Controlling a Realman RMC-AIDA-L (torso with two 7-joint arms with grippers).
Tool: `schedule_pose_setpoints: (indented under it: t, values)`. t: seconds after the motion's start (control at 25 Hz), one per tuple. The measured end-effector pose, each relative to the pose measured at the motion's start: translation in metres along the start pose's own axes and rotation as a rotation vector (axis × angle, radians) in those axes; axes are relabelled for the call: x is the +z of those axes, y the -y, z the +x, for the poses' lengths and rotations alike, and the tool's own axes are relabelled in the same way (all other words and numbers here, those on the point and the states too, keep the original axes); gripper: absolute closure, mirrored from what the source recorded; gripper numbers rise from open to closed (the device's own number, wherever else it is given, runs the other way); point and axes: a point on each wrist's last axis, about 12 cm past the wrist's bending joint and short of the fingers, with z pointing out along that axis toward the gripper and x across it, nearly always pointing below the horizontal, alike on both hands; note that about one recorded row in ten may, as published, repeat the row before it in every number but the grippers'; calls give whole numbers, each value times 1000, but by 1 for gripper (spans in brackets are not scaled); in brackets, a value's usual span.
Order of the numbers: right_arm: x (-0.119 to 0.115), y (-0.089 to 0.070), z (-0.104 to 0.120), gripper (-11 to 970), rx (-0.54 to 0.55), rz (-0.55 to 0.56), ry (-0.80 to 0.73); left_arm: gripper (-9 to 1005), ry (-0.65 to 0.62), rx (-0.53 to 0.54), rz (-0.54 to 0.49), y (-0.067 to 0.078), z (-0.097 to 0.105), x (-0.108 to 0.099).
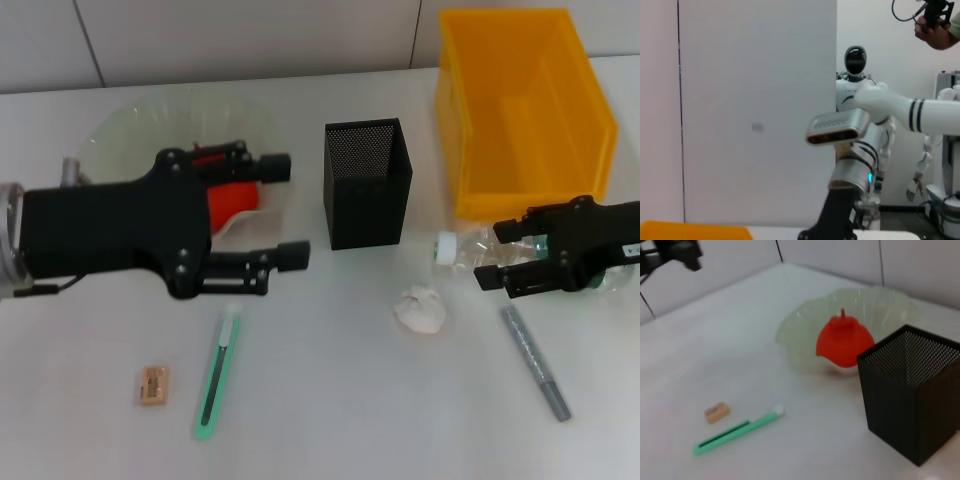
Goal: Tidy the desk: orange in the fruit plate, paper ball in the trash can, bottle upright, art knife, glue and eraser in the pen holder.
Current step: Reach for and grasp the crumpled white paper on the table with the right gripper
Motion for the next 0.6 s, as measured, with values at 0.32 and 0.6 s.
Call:
schedule_pose_setpoints:
  t: [0.32, 0.6]
  values:
    - [17, -3, -35, 206, -34, 17, -140, 184, -48, -38, -29, 12, 25, -18]
    - [37, -14, -58, 207, -43, 9, -245, 183, -43, -60, -67, 17, 40, -32]
